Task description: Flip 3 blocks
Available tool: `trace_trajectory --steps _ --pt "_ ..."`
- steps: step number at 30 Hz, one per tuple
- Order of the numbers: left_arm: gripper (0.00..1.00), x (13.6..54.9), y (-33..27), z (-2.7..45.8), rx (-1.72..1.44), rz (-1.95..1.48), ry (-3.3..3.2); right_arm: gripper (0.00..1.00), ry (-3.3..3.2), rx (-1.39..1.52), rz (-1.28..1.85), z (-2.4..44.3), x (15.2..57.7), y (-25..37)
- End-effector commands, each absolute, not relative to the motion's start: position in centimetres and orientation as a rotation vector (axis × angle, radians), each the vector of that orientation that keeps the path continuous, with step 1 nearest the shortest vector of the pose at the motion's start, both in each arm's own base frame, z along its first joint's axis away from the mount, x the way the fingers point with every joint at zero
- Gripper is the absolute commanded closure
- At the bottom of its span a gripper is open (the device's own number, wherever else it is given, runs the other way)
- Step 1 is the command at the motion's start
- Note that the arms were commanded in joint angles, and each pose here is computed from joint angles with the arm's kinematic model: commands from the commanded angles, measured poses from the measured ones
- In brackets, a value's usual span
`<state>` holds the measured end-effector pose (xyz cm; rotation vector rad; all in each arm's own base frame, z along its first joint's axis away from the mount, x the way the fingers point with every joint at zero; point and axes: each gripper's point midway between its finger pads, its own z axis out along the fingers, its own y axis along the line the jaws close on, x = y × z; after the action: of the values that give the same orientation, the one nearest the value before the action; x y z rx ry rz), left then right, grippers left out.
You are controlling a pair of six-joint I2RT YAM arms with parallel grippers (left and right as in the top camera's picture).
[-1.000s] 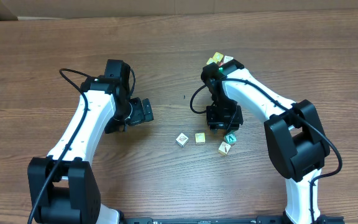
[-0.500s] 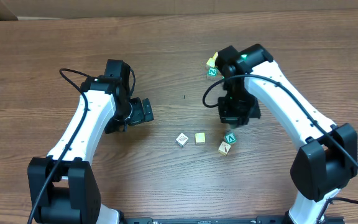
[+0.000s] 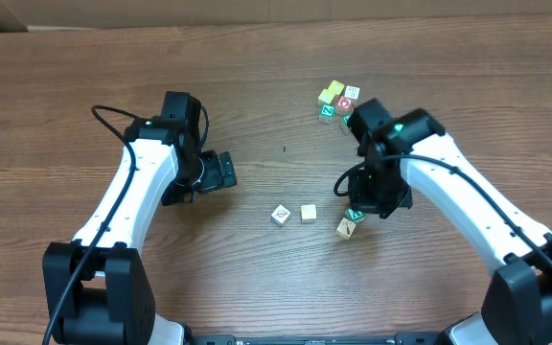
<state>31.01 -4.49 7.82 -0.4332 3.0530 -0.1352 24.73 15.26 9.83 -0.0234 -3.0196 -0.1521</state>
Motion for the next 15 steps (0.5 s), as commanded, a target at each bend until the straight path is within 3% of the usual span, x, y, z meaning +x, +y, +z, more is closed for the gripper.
trace_trajectory --steps 1,15 --pt "0.00 31.3 -4.6 8.3 -0.422 -0.147 3.037 0.96 -2.991 -0.103 -0.120 7.4 23.4 15.2" --pt "0.00 31.3 -4.6 8.3 -0.422 -0.147 3.037 0.96 -3.050 -0.142 -0.179 3.0 22.9 17.2"
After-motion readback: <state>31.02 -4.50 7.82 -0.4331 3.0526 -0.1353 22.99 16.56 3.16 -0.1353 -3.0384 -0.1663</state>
